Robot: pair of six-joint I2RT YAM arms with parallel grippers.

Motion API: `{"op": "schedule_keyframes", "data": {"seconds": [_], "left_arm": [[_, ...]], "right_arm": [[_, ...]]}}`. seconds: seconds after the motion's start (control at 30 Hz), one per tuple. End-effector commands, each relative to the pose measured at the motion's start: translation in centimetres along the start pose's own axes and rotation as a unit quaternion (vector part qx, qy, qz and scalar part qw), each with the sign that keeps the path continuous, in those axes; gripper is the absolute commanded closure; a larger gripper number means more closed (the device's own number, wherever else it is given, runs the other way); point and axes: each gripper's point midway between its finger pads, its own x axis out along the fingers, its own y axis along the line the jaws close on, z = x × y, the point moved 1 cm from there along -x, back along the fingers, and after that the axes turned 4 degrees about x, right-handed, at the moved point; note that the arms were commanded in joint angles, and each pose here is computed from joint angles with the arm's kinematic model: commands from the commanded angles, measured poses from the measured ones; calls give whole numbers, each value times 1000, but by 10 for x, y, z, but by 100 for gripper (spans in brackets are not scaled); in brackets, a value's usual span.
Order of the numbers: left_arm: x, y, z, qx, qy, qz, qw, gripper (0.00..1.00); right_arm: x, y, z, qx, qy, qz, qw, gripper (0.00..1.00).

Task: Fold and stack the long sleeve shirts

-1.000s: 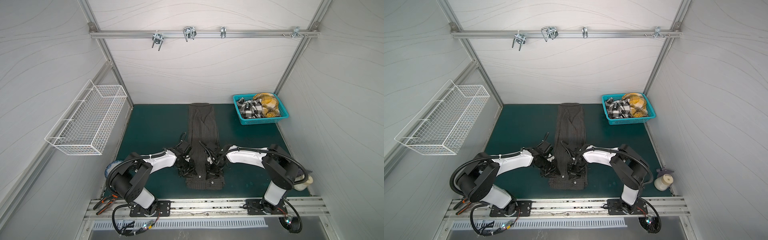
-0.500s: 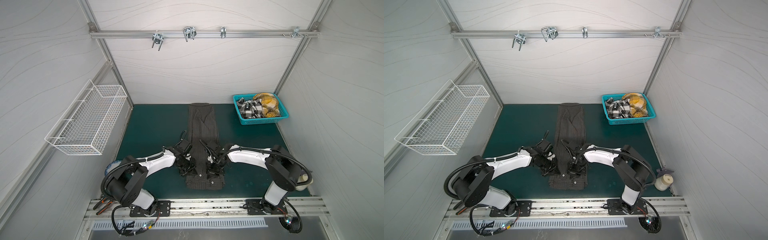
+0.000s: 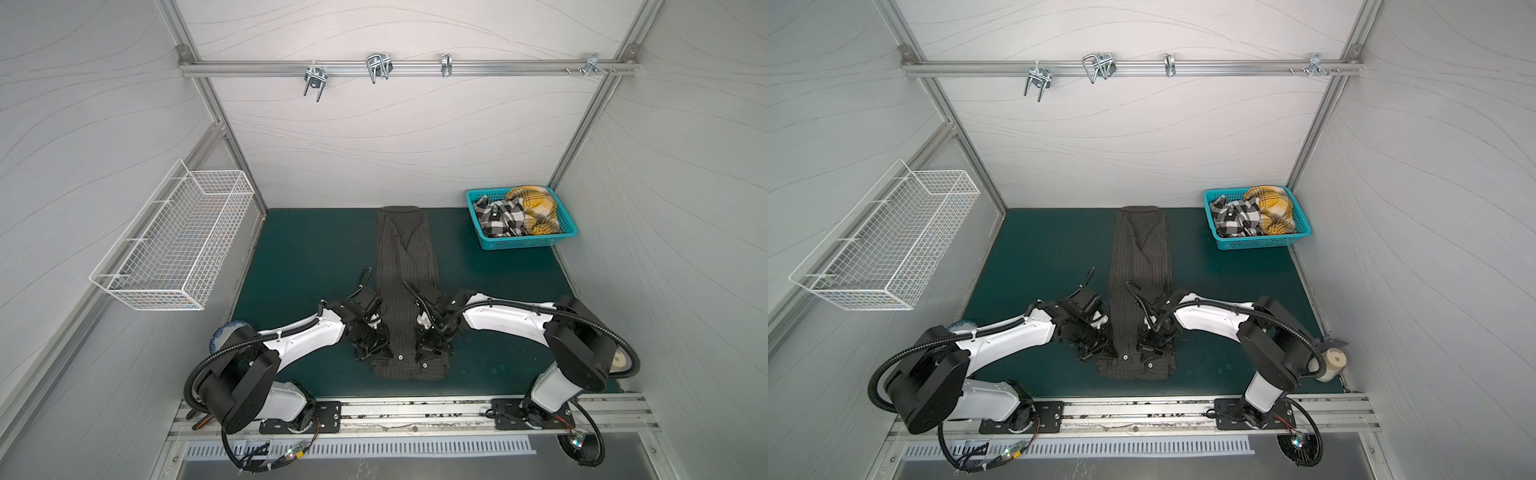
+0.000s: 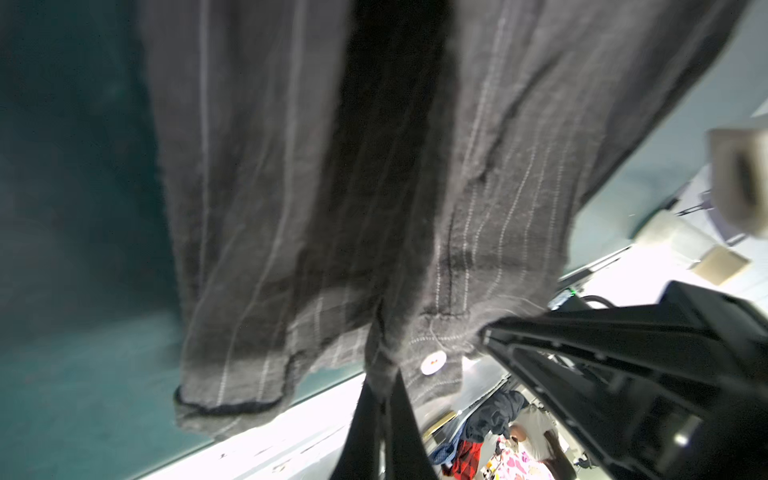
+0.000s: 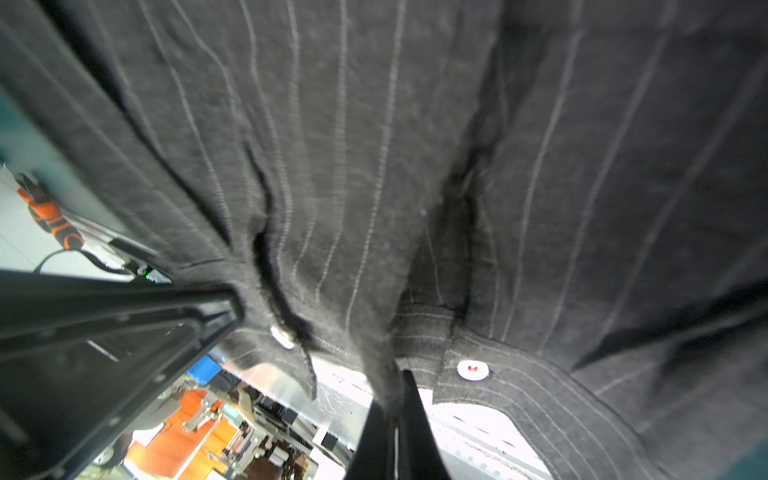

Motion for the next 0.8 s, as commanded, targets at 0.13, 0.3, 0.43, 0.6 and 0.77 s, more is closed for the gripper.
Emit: {"op": "schedule_keyframes", "data": {"seconds": [0.13,0.3,0.43,0.6,0.77], "left_arm": [[14,17,4,-7,8,33,999,80],[11,10,12,0,-7,34,999,65],[-22,-5,15,27,-50,44,997,62],[-61,-11,7,61,-81,52,993,53],[-66,-23,13,72,-85,18,994,74]], "right_arm": [[13,-16,-3,32,18,-28,999,87],[5,-12,-1,23,6,-33,999,58],[-25,-7,-3,1,-28,-35,999,52],[-69,-17,-1,-5,-78,-43,996,53],[-91,-27,5,-9,-106,-46,993,64]]}}
